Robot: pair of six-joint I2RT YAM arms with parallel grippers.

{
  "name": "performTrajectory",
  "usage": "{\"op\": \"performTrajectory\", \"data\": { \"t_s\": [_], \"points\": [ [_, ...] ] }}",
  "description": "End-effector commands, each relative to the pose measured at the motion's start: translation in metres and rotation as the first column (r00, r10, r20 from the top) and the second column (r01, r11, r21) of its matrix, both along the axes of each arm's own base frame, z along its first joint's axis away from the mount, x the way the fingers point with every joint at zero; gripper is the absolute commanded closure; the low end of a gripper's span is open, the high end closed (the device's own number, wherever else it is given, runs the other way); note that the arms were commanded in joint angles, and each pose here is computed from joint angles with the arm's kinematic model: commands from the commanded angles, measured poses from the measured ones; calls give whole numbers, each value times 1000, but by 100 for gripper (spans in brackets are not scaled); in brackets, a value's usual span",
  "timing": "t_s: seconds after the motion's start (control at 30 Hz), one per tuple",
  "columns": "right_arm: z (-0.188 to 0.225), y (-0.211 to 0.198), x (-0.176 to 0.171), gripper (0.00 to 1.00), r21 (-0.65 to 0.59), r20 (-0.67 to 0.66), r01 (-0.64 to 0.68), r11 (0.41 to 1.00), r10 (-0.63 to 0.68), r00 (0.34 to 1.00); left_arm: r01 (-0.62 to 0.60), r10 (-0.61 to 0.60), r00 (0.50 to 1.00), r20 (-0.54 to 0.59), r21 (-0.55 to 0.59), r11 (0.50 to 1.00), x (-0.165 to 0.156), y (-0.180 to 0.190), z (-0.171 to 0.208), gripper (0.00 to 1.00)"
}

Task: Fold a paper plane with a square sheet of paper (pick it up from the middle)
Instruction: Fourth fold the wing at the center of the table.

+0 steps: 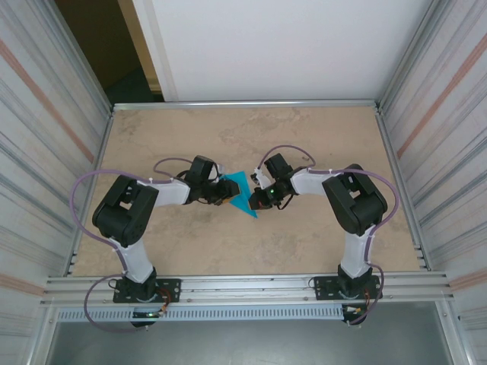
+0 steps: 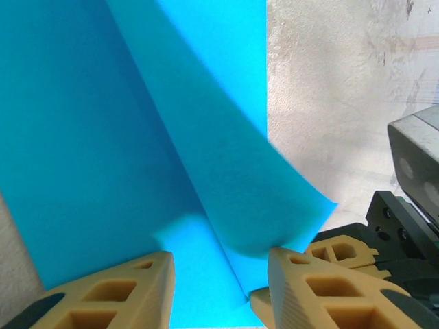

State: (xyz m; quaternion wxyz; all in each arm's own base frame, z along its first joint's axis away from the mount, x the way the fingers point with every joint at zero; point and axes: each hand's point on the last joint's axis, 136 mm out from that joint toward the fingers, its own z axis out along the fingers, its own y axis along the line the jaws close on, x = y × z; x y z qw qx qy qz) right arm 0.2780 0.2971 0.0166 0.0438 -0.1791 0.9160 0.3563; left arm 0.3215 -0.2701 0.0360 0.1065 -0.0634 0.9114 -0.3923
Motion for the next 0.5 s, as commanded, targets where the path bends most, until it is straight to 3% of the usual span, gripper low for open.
{"op": "performTrajectory", "data": {
  "t_s": [0.0, 0.27, 0.47],
  "points": [
    [-11, -5, -5, 93, -13, -45, 13, 1000, -13, 999, 33, -32, 999, 18, -6, 999, 0, -5, -2, 59],
    [-9, -6, -5, 91, -8, -41, 14, 1000, -14, 999, 20, -20, 999, -29, 27, 999, -3, 0, -14, 56],
    [-1, -4, -3, 87, 11, -26, 12, 1000, -12, 1000, 8, 14, 989, -146, 148, 989, -13, 14, -38, 54]
  ]
}}
